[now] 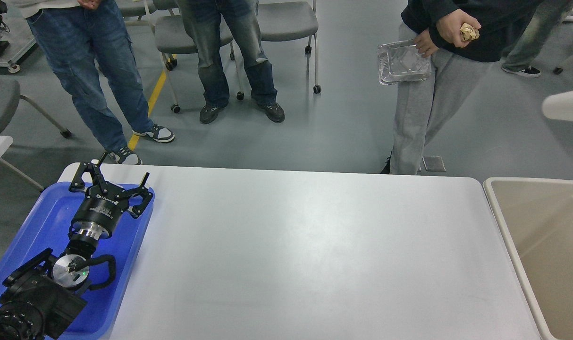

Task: Tidy desktop

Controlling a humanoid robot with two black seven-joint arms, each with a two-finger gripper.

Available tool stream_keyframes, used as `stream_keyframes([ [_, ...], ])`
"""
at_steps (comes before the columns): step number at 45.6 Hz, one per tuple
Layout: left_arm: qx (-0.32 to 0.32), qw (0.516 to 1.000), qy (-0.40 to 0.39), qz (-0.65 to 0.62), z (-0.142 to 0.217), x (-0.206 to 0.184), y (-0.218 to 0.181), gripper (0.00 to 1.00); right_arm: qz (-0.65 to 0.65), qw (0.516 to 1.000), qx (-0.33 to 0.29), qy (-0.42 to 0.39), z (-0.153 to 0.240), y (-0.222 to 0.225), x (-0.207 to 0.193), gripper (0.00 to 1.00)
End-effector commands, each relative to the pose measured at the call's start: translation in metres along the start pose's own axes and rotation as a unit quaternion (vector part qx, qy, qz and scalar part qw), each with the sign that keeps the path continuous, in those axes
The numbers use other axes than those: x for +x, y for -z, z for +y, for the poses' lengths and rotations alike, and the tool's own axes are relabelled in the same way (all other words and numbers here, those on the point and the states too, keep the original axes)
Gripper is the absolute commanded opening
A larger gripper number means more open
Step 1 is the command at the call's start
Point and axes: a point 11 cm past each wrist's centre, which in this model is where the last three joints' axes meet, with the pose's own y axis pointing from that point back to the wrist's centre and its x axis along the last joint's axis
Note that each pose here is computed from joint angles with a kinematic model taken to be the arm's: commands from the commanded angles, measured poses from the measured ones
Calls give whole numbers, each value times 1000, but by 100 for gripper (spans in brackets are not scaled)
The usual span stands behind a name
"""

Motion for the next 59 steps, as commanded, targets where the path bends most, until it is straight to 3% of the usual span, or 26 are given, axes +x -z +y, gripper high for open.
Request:
stream_keyframes([
  [1,0,1000,0,0,0,0,0,100,-54,993,-68,-85,-7,-77,1,0],
  [9,0,1000,0,0,0,0,0,100,-57,988,-115,-85,-3,-132,-6,0],
  [21,0,1000,0,0,0,0,0,100,-112,978,-158,-78,6,-180,-20,0],
  [39,-1,1000,0,1,0,0,0,100,-205,956,-201,-64,16,-219,-52,0],
  [59,0,1000,0,0,0,0,0,100,-229,945,-222,-71,24,-245,-52,0],
])
